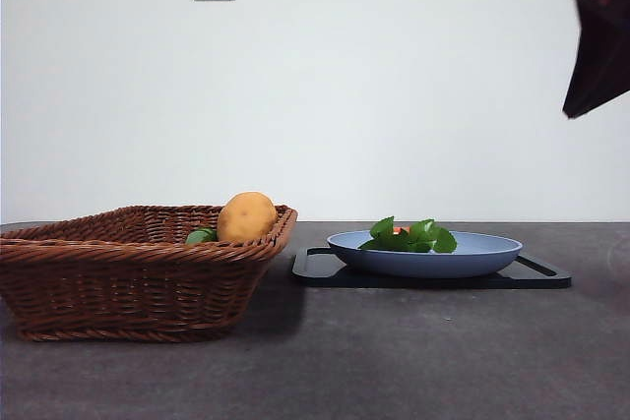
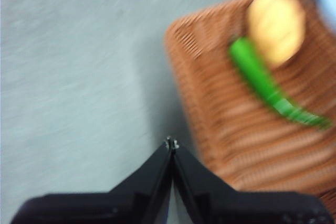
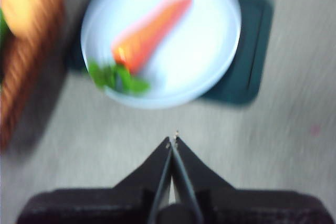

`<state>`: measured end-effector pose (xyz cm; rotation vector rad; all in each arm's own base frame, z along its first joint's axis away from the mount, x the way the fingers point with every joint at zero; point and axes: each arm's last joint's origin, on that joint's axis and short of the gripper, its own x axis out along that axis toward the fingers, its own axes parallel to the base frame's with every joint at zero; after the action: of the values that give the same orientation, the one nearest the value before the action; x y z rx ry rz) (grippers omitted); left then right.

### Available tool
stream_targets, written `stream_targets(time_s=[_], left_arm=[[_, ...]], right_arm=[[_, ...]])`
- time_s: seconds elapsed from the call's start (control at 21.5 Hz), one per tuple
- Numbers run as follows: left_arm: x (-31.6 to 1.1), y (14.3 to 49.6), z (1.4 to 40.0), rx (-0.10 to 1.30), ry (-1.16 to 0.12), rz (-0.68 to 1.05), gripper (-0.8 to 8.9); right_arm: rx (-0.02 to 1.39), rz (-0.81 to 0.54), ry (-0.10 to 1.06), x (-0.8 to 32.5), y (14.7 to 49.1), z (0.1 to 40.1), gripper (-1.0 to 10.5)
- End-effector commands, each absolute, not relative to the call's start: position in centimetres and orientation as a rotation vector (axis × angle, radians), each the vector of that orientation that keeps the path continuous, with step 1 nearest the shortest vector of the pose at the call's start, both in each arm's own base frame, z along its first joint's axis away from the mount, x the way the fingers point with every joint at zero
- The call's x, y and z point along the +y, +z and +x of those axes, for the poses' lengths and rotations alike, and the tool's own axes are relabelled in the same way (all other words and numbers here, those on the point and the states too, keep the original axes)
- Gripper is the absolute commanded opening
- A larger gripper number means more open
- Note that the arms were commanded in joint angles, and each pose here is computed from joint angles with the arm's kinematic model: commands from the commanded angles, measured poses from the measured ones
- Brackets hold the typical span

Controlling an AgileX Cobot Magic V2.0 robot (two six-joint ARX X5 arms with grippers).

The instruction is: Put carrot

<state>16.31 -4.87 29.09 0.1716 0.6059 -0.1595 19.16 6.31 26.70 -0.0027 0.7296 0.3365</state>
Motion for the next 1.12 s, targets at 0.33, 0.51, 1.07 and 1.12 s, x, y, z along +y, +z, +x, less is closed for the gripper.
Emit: stream_targets(time_s=[0.33, 0.51, 1.07, 1.12], left_arm=[[-3.0, 25.7, 10.6, 0.236, -0.249, -0.068, 0.06], [-3.0, 25.8, 10.6, 0.229, -0.242, -0.074, 0.08], [-3.0, 25.8, 10.6, 0.23, -0.244, -0.074, 0.08], [-3.0, 25.7, 10.6, 0.232, -0.246, -0.074, 0.08]], right_arm=[[0.247, 0.097, 0.339, 5.1, 25.0, 13.3, 0.0], [0.232, 0.096, 0.341, 5.1, 25.2, 13.3, 0.0], [0.232, 0.096, 0.344, 5.1, 25.2, 13.3, 0.0], [0.232, 0.096, 0.344, 5.1, 25.2, 13.3, 0.0]])
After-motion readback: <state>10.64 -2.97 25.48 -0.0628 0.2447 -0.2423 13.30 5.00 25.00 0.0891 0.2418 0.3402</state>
